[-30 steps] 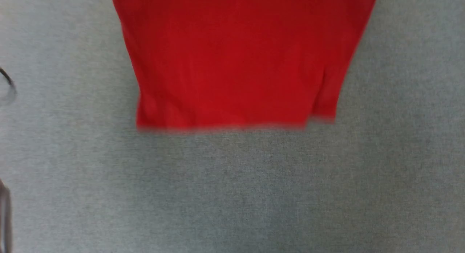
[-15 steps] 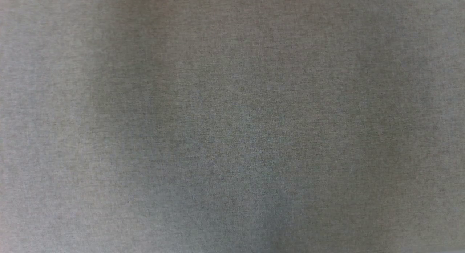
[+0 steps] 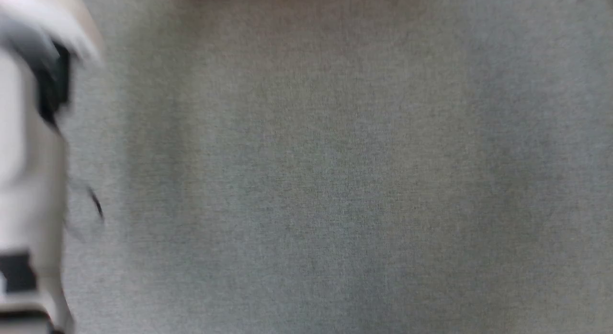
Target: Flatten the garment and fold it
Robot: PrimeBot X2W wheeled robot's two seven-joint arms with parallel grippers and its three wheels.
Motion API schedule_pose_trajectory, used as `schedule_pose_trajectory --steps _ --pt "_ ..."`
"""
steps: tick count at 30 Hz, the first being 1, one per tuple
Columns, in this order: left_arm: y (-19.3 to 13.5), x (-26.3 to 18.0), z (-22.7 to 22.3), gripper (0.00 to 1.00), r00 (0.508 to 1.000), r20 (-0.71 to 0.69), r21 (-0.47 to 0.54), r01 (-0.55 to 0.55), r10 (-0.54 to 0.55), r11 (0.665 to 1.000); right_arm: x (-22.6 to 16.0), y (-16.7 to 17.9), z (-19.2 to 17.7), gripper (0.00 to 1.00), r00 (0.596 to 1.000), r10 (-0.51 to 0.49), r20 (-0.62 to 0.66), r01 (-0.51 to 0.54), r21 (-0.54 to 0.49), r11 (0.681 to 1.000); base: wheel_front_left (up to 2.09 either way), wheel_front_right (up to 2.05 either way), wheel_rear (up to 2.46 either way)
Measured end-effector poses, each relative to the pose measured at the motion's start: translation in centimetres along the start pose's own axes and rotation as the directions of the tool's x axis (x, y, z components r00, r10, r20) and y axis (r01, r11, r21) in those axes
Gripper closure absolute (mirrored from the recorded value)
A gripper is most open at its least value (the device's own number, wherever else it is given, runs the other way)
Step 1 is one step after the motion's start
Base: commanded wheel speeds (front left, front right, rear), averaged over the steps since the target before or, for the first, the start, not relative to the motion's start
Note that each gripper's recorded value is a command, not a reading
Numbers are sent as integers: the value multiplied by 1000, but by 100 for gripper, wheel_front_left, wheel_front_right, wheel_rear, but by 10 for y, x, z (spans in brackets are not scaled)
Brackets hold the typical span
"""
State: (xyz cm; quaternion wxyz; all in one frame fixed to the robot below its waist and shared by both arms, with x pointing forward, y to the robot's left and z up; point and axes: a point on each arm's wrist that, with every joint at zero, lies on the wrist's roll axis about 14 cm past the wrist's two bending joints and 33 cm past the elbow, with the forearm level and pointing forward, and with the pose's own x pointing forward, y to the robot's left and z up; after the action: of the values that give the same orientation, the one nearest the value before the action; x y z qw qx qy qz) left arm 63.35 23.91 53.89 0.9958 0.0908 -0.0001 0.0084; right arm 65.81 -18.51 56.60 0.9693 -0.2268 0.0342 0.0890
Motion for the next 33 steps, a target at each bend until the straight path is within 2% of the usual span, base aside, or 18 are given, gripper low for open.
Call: schedule_pose_trajectory --steps 5,9,13,20,28,33 --pt "-10 -72 -74 100 971 -234 -103 26 -50 994 -51 41 -54 100 990 98 -100 -88 98 991 0 0 0" --pt "-21 -136 -108 100 926 -367 -201 13 -88 980 -98 60 -78 100 979 136 -149 -112 158 981 0 0 0" --pt "-35 -191 -119 100 890 -436 -299 -7 -130 954 -145 64 -95 100 971 131 -199 -84 228 970 0 0 0" --pt "-38 -263 -124 100 861 -496 -395 -108 -112 912 -212 82 -121 100 944 124 -305 0 378 926 0 0 0" --pt "-40 -311 -133 100 836 -540 -448 -194 -91 873 -271 103 -153 100 872 136 -470 129 489 863 0 0 0" --pt "-39 -328 -141 100 817 -571 -441 -224 -79 869 -310 107 -184 100 785 154 -600 222 505 834 0 0 0"
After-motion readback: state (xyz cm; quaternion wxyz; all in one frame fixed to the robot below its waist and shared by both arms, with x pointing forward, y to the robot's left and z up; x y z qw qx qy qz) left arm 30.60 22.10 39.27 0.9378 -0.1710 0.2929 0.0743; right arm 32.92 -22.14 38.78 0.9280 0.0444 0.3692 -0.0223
